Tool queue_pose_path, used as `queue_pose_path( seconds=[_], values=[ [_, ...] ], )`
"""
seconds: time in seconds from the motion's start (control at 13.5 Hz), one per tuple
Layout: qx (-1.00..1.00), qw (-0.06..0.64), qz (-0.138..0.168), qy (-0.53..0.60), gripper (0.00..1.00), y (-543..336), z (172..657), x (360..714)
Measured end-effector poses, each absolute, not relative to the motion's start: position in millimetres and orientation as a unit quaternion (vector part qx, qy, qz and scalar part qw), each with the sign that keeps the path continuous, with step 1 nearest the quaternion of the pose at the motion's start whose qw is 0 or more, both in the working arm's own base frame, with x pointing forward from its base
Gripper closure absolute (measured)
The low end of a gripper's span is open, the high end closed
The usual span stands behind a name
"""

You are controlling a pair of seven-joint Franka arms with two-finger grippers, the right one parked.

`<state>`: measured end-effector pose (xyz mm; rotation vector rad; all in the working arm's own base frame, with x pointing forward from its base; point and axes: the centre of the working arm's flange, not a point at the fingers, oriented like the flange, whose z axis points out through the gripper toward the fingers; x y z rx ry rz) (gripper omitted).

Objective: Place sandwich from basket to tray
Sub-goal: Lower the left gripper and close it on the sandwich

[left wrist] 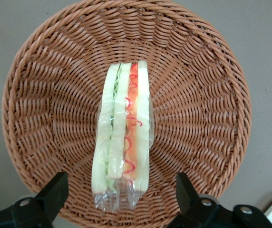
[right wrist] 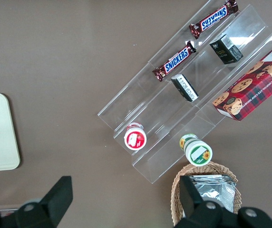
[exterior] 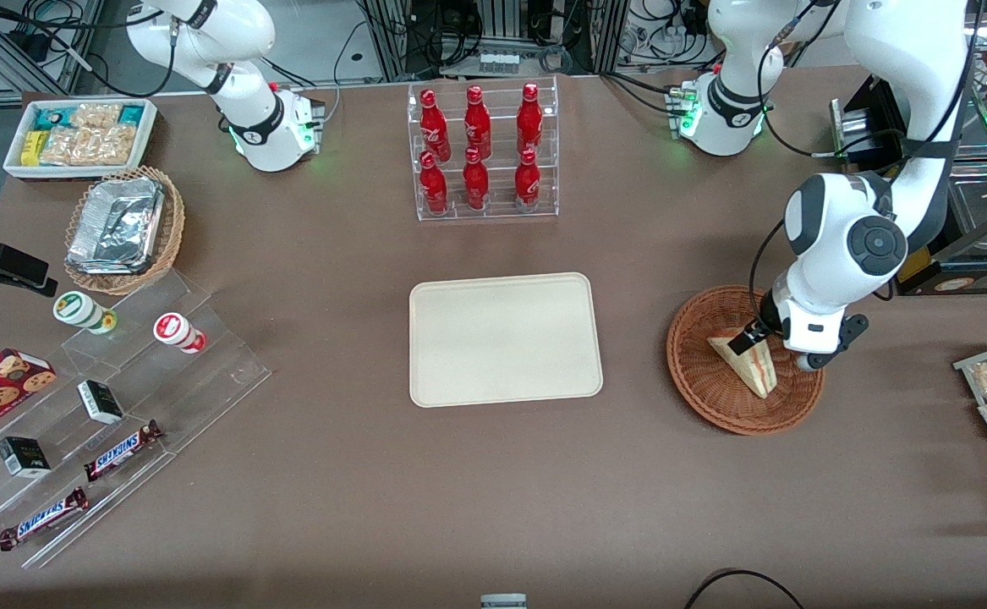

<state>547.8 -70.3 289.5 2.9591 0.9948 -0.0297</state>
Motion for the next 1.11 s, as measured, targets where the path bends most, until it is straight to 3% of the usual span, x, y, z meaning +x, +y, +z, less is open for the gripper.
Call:
queue_pose_path(
  seconds=[0.59, 0.67, 0.89, 1.04, 1.11],
  values=[
    [0.942, 0.008, -0.019, 0.336, 0.03, -68.0, 254.5, 549.1],
    [0.941, 0.007, -0.021, 0.337, 0.1, -67.4, 253.8, 548.8],
    [0.941, 0.006, -0.023, 0.337, 0.45, -67.0, 253.5, 548.2],
    [0.941, 0.006, -0.024, 0.336, 0.63, -67.0, 255.4, 548.7],
    [0.942, 0.004, -0.025, 0.336, 0.66, -67.0, 257.4, 548.9]
  ],
)
